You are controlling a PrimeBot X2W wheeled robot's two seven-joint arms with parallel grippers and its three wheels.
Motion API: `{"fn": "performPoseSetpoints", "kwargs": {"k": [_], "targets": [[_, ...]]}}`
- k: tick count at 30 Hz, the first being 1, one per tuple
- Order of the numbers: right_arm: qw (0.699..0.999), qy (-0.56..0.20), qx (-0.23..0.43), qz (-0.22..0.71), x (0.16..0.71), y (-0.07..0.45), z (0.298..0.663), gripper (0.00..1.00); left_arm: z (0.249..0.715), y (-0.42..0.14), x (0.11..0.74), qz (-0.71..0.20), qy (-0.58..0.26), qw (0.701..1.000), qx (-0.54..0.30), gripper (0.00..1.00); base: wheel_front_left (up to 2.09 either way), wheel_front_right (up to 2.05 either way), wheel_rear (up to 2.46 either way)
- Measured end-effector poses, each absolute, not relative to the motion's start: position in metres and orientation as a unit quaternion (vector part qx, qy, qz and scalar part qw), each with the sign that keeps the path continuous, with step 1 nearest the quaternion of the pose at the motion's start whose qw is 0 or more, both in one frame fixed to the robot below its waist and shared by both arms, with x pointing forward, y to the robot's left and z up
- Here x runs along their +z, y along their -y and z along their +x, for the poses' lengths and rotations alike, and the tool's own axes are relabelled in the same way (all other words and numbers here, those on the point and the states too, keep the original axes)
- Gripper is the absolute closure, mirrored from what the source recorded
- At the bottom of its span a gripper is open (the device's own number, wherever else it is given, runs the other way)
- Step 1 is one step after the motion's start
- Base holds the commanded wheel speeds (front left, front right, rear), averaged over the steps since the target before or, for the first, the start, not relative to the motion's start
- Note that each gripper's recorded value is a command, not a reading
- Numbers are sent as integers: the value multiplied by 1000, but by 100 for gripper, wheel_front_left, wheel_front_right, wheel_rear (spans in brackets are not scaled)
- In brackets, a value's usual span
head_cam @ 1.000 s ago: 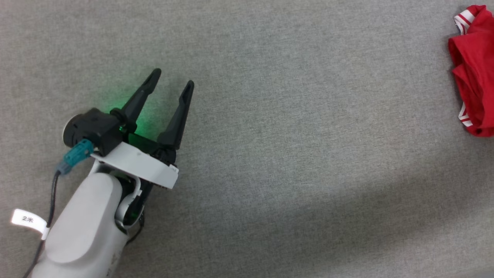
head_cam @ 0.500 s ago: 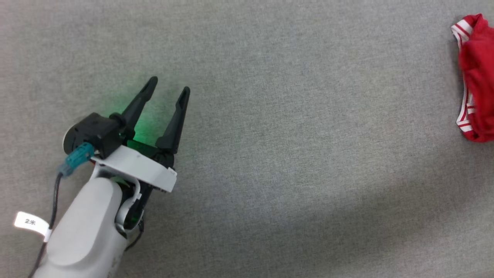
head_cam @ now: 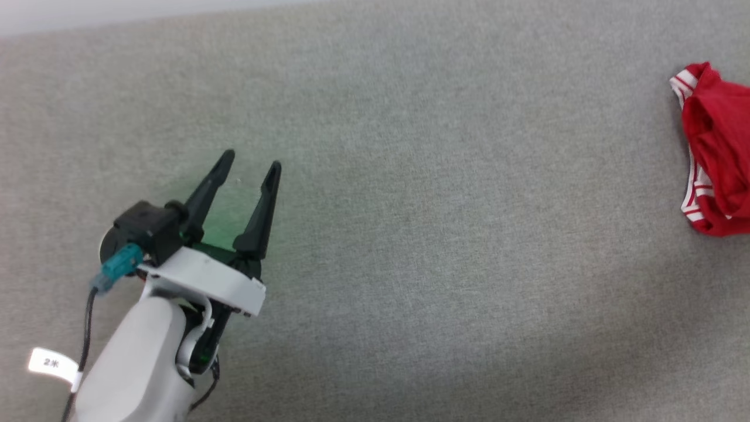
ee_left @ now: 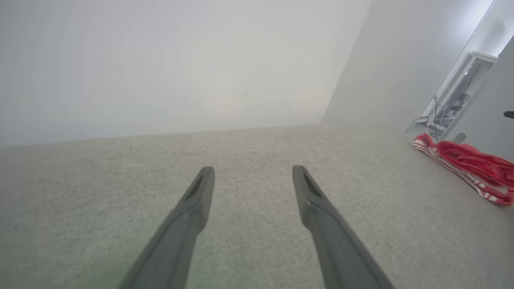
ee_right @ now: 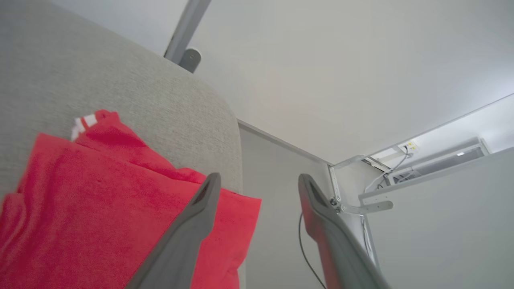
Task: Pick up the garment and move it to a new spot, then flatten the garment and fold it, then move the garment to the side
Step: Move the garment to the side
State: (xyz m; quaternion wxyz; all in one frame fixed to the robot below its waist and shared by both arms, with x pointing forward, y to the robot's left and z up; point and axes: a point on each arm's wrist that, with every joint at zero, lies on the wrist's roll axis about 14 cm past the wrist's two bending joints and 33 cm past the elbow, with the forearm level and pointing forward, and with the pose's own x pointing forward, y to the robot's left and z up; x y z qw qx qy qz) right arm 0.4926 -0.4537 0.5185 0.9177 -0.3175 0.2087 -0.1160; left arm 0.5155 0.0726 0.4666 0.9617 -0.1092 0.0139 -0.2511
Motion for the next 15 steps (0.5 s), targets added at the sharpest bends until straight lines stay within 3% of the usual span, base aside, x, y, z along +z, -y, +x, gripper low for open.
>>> {"fn": "performPoseSetpoints", "kwargs": {"k": [15], "targets": [[964,-105,-40,-240,529,361,489,0,469,-126,503,-106,16,979,-176,0,0,0,0]]}}
